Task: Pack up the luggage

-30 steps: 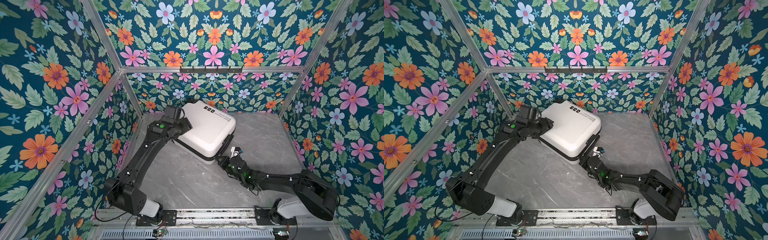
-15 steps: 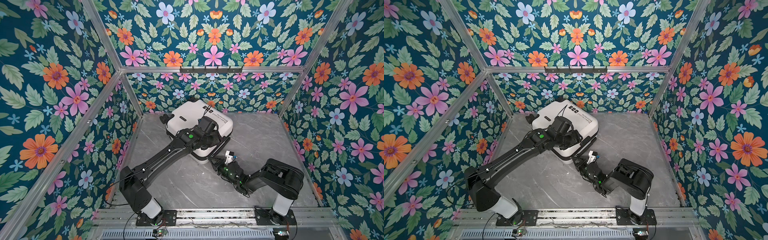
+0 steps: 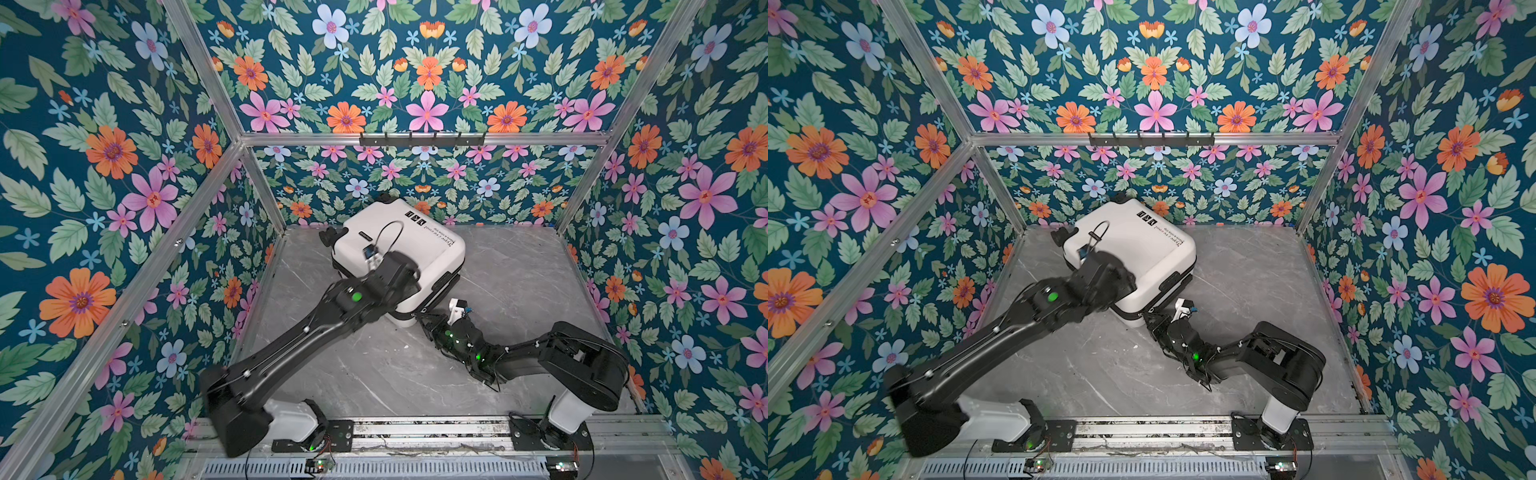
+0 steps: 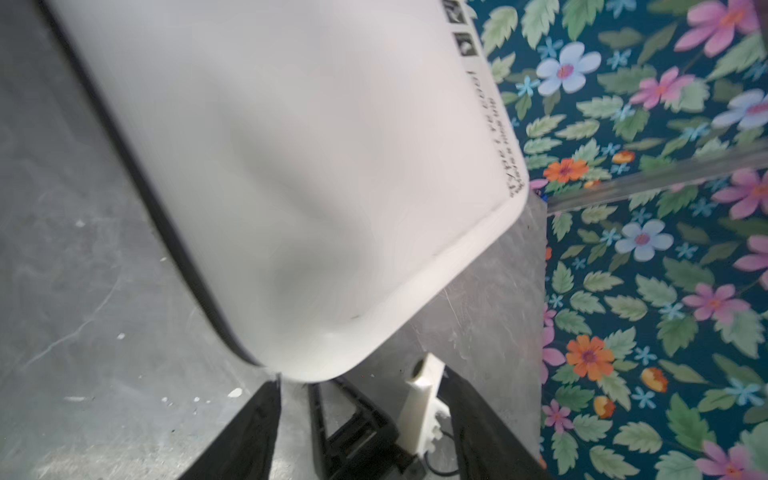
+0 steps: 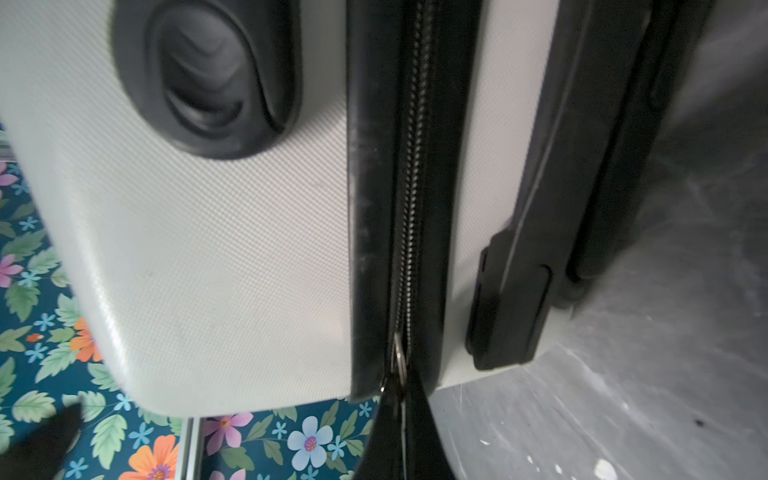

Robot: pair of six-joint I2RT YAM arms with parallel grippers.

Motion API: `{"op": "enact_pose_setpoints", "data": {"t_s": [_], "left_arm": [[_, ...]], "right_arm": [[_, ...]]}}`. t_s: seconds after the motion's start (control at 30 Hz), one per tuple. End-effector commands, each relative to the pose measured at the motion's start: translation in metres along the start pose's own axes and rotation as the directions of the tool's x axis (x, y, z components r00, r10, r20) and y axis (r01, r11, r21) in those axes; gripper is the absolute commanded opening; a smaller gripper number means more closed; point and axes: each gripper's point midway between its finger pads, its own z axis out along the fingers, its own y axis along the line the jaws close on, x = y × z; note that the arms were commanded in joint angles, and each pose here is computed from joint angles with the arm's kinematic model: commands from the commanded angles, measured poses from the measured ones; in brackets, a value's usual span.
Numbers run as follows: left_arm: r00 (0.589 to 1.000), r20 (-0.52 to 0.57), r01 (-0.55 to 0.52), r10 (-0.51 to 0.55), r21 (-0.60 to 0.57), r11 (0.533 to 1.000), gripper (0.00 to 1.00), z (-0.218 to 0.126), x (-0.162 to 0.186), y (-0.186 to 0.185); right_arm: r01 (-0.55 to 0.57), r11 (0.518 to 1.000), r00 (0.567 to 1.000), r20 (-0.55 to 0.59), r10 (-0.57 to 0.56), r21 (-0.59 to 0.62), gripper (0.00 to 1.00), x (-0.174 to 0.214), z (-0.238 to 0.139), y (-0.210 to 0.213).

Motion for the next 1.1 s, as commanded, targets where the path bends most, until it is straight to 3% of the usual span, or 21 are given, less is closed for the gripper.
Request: {"op": "enact_pose_setpoints", "data": {"t_s": [0.0,0.1,0.33,0.43,0.6,0.7,1.07], "left_arm": [[0.951,0.066,0.294,-0.301,0.098,0.951,0.67,-0.002,-0.004,0.024],[0.932,0.089,0.344,-0.35,0.082,0.935,0.7,-0.004,-0.005,0.046],[0.935,0.18,0.302,-0.304,0.041,0.952,0.71,-0.011,-0.035,0.043],[0.895,0.222,0.386,-0.388,0.054,0.921,0.72,-0.013,-0.062,0.064],[0.783,0.331,0.517,-0.527,0.123,0.847,0.74,-0.02,-0.126,0.118],[0.743,0.311,0.566,-0.592,0.178,0.805,0.75,-0.005,-0.158,0.138],[0.755,0.328,0.553,-0.568,0.147,0.82,0.76,0.039,-0.226,0.156]], "right_arm": [[0.106,0.982,0.994,-0.035,-0.101,0.155,0.0,0.004,0.002,-0.031],[0.135,0.978,0.991,-0.043,-0.129,0.156,0.0,0.004,0.001,-0.017],[0.113,0.98,0.992,0.041,-0.121,0.164,0.0,-0.016,-0.002,-0.014],[0.138,0.979,0.989,0.027,-0.143,0.148,0.0,-0.015,0.0,-0.004],[0.144,0.98,0.988,0.032,-0.15,0.137,0.0,-0.017,-0.008,0.003],[0.15,0.978,0.988,0.023,-0.155,0.142,0.0,-0.016,-0.011,0.003],[0.175,0.969,0.984,-0.002,-0.178,0.175,0.0,-0.015,-0.017,-0.002]]}}
